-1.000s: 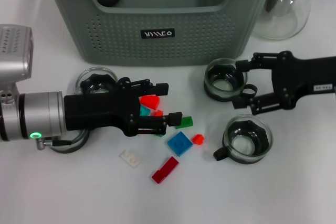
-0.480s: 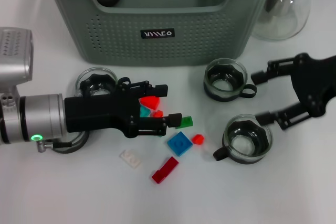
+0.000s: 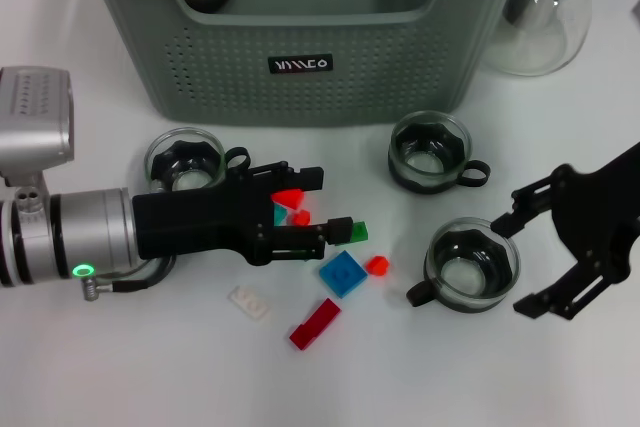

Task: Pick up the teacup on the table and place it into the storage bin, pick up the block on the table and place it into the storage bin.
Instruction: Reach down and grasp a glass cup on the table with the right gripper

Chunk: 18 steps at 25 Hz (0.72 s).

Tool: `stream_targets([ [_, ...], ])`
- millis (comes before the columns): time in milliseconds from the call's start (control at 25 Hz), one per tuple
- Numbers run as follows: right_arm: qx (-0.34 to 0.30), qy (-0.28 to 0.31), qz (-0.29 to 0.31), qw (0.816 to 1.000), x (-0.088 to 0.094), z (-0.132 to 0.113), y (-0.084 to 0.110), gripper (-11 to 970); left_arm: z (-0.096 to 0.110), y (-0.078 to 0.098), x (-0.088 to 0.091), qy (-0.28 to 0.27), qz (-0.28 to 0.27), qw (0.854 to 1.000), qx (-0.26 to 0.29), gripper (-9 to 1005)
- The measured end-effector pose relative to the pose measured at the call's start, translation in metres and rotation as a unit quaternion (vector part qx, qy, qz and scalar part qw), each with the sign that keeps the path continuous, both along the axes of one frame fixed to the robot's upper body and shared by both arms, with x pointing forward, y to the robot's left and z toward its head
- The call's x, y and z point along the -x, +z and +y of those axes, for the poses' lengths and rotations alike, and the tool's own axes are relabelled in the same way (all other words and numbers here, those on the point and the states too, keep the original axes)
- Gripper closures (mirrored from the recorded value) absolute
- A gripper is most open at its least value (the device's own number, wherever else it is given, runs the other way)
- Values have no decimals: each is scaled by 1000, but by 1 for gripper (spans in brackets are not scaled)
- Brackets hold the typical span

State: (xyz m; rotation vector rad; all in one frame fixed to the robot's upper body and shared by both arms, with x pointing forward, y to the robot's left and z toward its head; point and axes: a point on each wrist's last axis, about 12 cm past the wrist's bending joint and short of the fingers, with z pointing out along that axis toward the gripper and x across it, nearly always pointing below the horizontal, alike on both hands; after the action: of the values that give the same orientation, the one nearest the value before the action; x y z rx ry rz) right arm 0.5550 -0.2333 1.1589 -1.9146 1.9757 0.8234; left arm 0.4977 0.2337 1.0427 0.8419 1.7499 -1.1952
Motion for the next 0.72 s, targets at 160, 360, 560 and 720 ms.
stream_targets([
  [160, 31, 38, -2, 999, 2, 19, -4, 16, -1, -3, 1, 6, 6, 1000, -1, 151],
  [360, 66, 55, -13, 996, -1, 37, -11, 17, 2, -7, 6, 13, 12, 1000, -1, 151],
  [560, 85, 69, -39, 993, -3, 49, -17, 17, 3, -8, 8, 17, 15, 1000, 1, 151],
  [720, 91, 91, -60, 990, -2, 63, -24, 17, 4, -9, 9, 20, 15, 1000, 1, 151],
])
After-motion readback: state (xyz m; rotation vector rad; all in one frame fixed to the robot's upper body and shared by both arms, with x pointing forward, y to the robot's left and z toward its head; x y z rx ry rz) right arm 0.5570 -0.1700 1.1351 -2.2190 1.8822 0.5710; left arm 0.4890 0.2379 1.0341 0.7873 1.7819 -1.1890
